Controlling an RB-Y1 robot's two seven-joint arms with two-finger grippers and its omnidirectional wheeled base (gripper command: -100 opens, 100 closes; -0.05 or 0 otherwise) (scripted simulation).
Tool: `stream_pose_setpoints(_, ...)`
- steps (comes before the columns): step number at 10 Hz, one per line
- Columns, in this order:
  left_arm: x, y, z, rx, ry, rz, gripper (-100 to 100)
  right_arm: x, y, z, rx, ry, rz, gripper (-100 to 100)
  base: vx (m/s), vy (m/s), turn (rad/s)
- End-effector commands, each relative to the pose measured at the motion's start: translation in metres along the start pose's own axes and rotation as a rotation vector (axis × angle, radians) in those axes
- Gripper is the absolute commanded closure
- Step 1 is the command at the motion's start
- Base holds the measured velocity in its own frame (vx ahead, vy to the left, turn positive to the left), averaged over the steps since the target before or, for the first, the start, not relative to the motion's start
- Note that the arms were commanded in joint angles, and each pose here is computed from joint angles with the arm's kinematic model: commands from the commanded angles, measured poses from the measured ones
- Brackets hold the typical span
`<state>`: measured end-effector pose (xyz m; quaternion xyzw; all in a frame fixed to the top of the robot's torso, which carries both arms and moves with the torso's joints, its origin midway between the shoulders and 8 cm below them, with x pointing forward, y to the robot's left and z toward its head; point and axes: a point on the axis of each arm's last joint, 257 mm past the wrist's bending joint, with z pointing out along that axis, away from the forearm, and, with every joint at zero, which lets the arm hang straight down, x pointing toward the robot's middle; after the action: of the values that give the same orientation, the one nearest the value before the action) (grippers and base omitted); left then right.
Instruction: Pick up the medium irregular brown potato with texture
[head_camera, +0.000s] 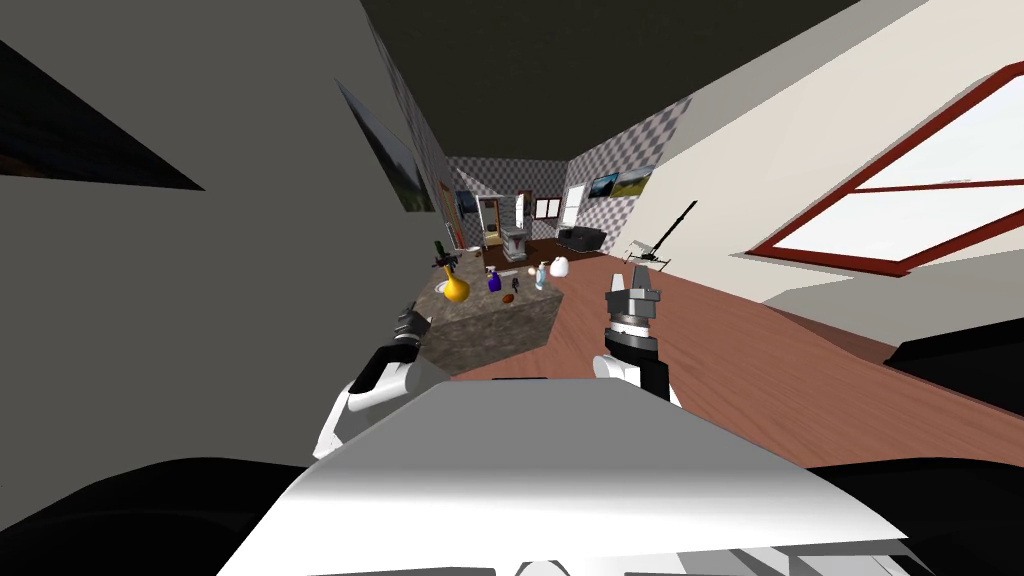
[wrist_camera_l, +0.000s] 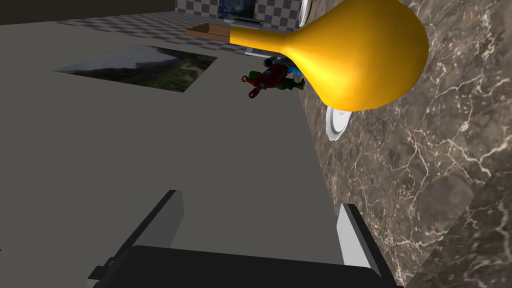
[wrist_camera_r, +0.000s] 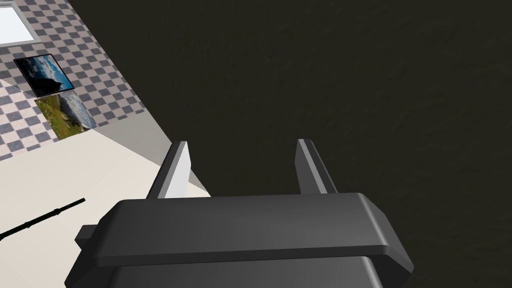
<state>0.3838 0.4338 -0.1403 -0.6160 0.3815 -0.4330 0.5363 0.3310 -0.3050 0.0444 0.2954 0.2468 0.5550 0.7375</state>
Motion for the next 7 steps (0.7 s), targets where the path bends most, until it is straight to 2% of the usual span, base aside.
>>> stream_pose_setpoints(1, -0.005, 0.008, 0.001, -0.039, -0.017, -0.033, -100, 0.0, 0.0, 0.0, 0.0, 0.0, 0.0, 0, 0.038, -0.064, -0.001)
stream_pose_setpoints(4, -0.01, 0.022, 0.0, -0.097, -0.036, -0.062, -100, 0.0, 0.0, 0.0, 0.0, 0.0, 0.0, 0, 0.035, -0.063, 0.0)
stream_pose_setpoints(7, -0.012, 0.035, 0.001, -0.16, -0.054, -0.12, -100, 0.0, 0.0, 0.0, 0.0, 0.0, 0.0, 0, 0.05, -0.077, -0.01)
